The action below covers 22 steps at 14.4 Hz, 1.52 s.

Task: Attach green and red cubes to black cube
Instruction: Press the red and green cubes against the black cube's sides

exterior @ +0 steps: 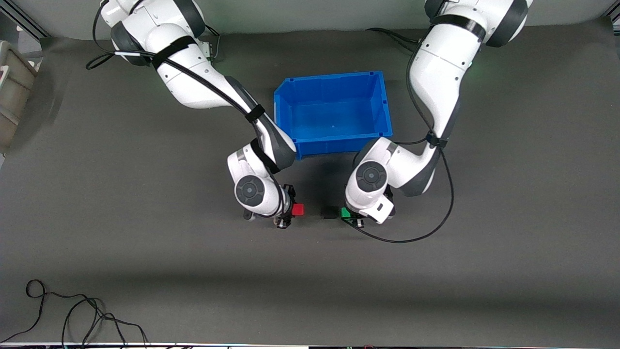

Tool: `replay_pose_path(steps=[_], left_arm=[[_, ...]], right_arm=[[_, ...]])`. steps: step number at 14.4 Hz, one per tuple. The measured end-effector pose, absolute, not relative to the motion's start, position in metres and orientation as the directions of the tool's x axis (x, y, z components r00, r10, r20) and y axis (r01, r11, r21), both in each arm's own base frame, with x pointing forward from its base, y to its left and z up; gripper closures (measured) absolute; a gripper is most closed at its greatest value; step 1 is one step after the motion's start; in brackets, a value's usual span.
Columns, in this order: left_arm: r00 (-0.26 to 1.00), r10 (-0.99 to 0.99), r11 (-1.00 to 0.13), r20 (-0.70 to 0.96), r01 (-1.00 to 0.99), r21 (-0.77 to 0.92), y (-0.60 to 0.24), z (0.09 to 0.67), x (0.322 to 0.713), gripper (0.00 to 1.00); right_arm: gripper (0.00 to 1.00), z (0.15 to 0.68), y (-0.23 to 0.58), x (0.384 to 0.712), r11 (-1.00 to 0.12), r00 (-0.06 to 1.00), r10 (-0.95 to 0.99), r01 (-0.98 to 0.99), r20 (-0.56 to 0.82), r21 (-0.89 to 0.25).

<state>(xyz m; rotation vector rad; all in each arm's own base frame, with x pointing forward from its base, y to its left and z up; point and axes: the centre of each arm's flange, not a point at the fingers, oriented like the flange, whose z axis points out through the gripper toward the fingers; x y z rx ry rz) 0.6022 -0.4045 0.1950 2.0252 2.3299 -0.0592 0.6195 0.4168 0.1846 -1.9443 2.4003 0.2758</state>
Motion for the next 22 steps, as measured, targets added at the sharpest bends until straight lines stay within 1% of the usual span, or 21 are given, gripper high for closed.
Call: replay_pose_path(steps=[3,13,22], left_arm=[[-0.138,0.988,0.139,-0.071,0.990,0.013,-0.406,0.191,0.603,0.60],[-0.126,0.989,0.127,-0.073,0.992,0.015,-0.413,0.191,0.598,0.60],[-0.128,0.989,0.129,-0.074,0.991,0.015,-0.414,0.191,0.598,0.60]], right_arm=[[0.60,0.178,0.436,0.620,0.229,-0.242,-0.957,-0.968,-0.157,0.100],[0.60,0.171,0.443,0.627,0.240,-0.251,-0.952,-0.967,-0.173,0.083],[0.60,0.169,0.463,0.614,0.211,-0.222,-0.959,-0.974,-0.176,0.081]])
